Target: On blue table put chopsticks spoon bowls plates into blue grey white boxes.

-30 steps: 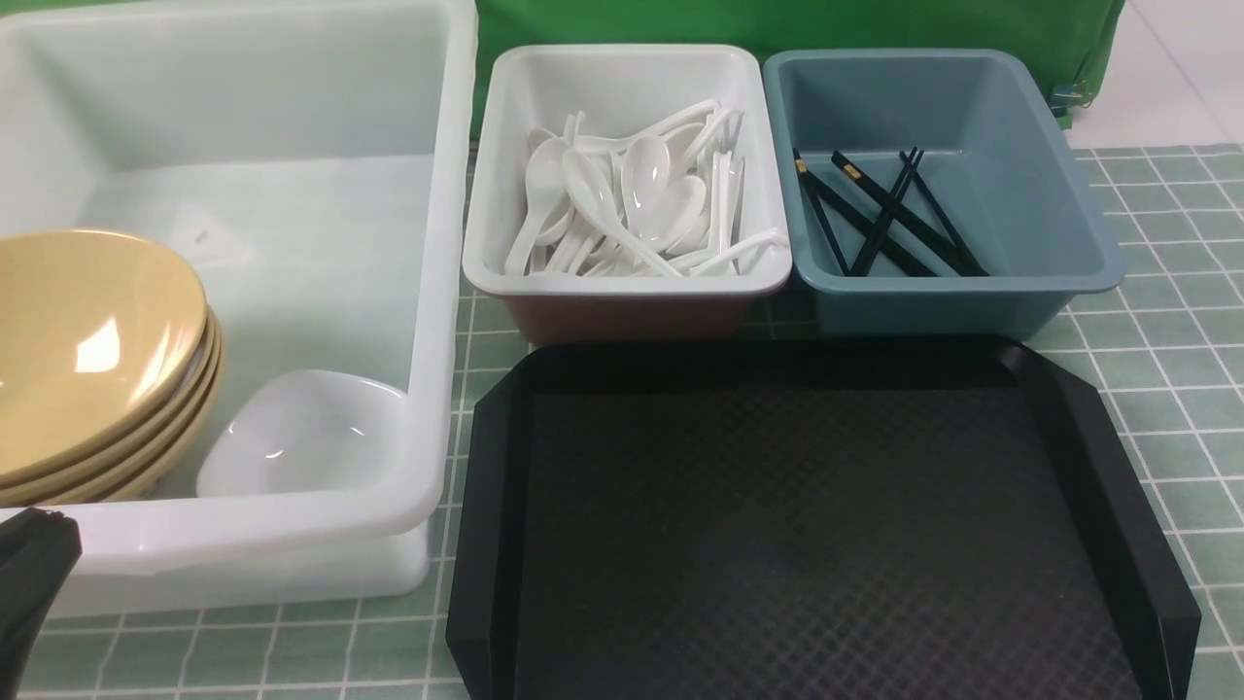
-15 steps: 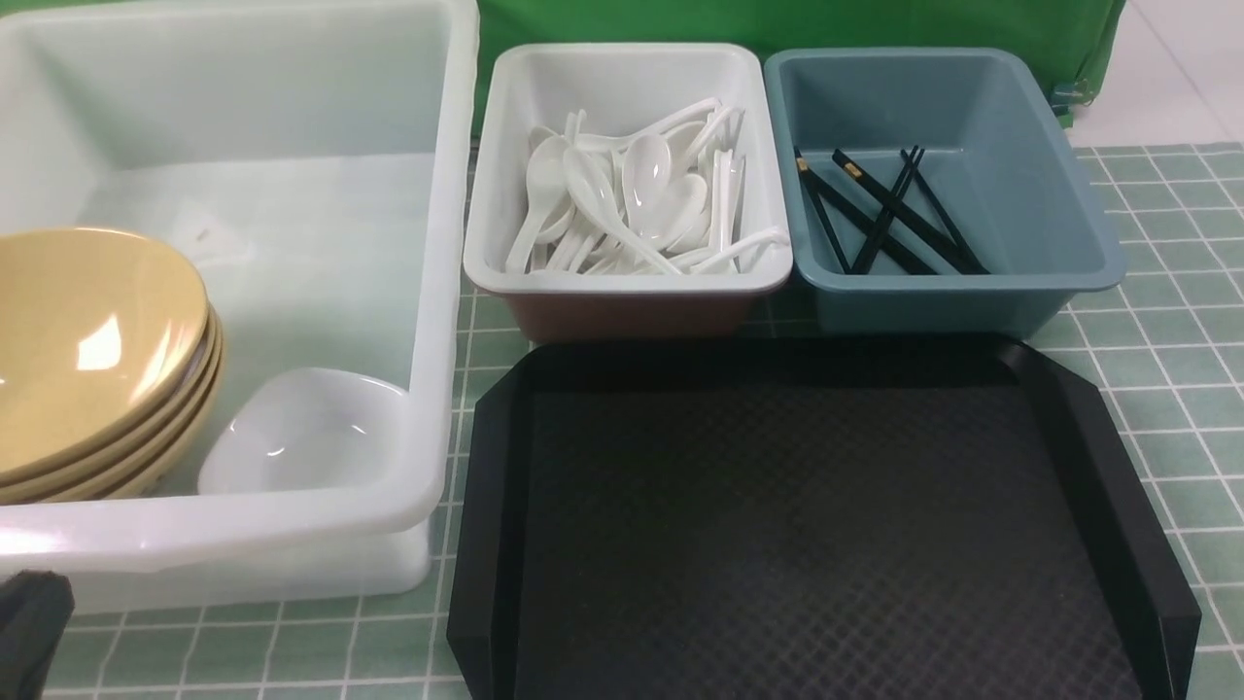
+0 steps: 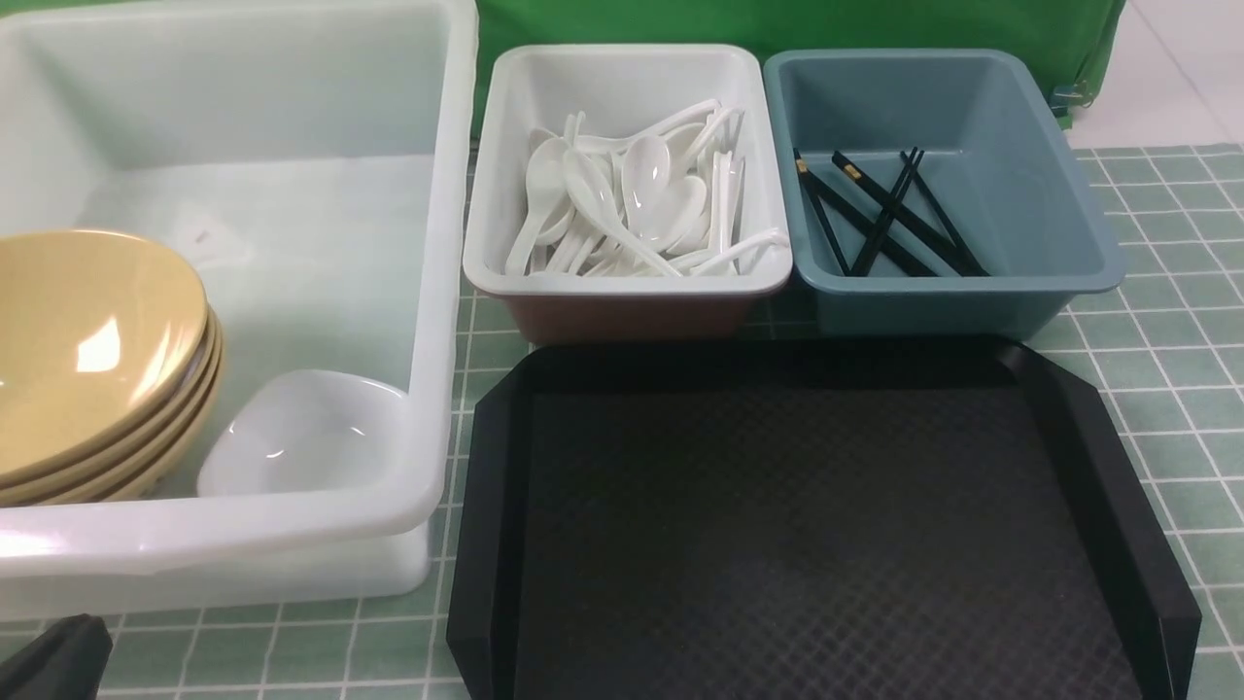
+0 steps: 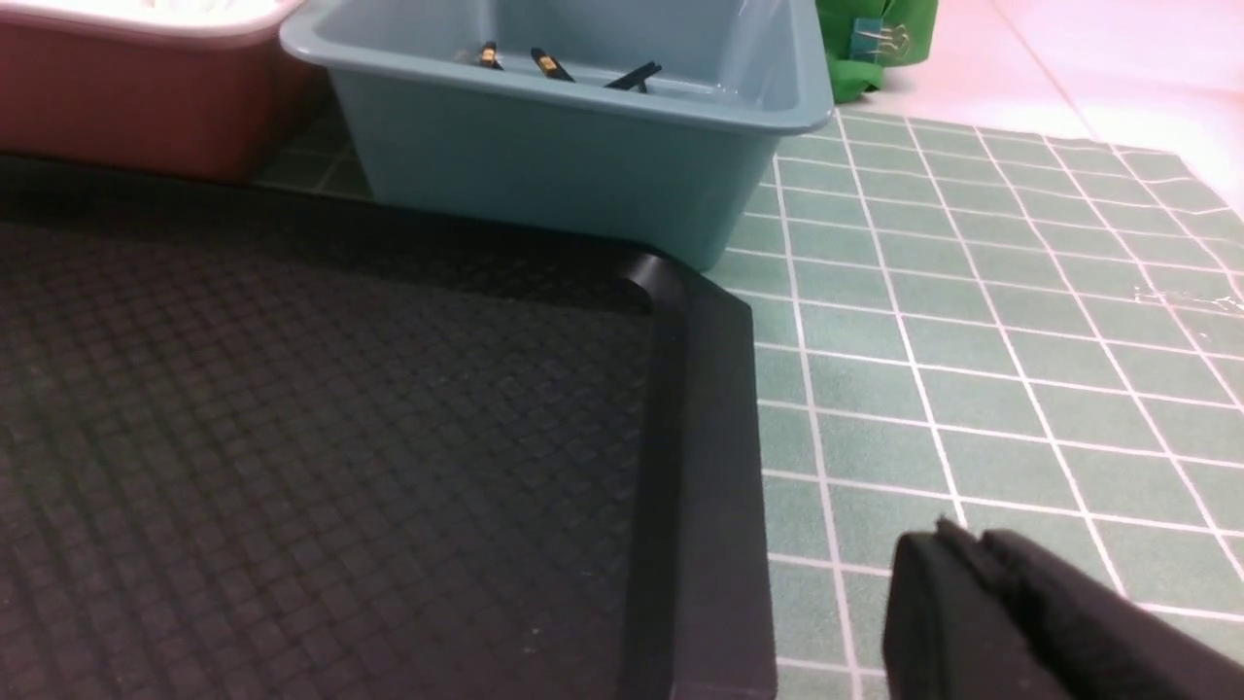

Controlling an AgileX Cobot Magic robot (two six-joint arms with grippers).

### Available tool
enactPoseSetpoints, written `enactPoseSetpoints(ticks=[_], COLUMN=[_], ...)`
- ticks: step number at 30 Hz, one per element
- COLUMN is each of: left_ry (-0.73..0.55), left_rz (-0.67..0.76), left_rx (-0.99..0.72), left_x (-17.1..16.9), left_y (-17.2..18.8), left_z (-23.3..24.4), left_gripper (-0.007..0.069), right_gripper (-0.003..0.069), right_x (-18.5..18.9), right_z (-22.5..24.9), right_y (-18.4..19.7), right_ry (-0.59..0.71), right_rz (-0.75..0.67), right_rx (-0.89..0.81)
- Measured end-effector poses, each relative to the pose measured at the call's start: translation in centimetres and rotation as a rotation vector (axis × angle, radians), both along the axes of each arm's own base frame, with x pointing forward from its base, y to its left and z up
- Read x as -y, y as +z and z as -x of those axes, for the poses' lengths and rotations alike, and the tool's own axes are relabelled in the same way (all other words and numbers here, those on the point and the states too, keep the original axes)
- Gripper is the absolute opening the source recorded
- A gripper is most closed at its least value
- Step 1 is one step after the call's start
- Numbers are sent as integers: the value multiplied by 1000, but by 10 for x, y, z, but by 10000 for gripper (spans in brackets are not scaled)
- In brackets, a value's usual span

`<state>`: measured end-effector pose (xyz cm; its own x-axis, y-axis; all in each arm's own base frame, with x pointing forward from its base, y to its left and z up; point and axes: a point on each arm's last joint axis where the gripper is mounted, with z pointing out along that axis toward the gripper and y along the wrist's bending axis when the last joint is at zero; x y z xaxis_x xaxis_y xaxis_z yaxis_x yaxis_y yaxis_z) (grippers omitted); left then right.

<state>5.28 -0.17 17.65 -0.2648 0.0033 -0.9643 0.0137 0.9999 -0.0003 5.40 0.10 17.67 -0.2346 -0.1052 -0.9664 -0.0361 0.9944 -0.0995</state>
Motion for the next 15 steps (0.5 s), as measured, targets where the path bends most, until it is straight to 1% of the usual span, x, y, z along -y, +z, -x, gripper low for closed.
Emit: enactPoseSetpoints(ticks=[15], left_ry=[-5], left_rz=[-19], left_rx=[1], left_x=[0], left_y=[0], left_z=[0], left_gripper=[4], right_gripper=[80], right_x=[0], right_z=[0], right_y=[0], right_ry=[0], right_rz=[0], right_rx=[0])
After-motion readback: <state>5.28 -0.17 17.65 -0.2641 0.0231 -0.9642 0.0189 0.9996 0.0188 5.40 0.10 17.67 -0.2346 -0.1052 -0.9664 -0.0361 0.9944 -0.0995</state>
